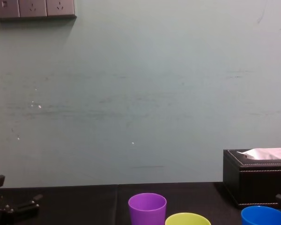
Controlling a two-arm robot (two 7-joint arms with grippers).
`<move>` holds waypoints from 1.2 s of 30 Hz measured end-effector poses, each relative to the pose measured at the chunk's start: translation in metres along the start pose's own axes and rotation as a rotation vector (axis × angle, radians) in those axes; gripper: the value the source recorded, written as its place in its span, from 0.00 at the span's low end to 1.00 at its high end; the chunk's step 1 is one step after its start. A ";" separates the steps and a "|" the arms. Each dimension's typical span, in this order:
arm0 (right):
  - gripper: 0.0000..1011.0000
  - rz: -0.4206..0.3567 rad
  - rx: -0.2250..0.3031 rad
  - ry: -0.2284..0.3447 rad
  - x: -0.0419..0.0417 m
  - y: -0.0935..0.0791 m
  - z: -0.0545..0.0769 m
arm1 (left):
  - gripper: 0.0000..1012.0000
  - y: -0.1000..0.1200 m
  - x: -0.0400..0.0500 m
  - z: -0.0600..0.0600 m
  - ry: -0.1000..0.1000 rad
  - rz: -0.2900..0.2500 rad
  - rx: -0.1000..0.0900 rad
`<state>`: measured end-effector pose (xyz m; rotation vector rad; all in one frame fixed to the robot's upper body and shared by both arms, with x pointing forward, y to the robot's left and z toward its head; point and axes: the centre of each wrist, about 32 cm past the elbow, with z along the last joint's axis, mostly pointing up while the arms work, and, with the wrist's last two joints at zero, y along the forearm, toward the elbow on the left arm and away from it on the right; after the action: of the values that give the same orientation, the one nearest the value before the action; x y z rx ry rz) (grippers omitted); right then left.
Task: Stack the three plastic cups sequentially using one hand.
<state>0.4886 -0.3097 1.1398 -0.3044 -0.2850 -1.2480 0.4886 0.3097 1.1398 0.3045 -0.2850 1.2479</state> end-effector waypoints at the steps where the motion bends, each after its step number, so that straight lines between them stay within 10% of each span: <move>1: 0.99 0.000 0.000 0.000 0.0000 0.000 0.000 | 0.99 0.000 0.0000 0.000 0.000 0.000 0.000; 24: 0.99 -0.051 0.012 -0.018 -0.0018 -0.002 0.004 | 0.99 0.000 0.0000 0.000 0.000 0.000 0.000; 36: 0.99 -0.094 -0.004 0.047 0.0153 -0.033 0.013 | 0.99 0.000 0.0000 0.000 0.000 0.000 0.000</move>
<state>0.4605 -0.3280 1.1595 -0.2671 -0.2584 -1.3466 0.4886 0.3096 1.1398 0.3045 -0.2850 1.2479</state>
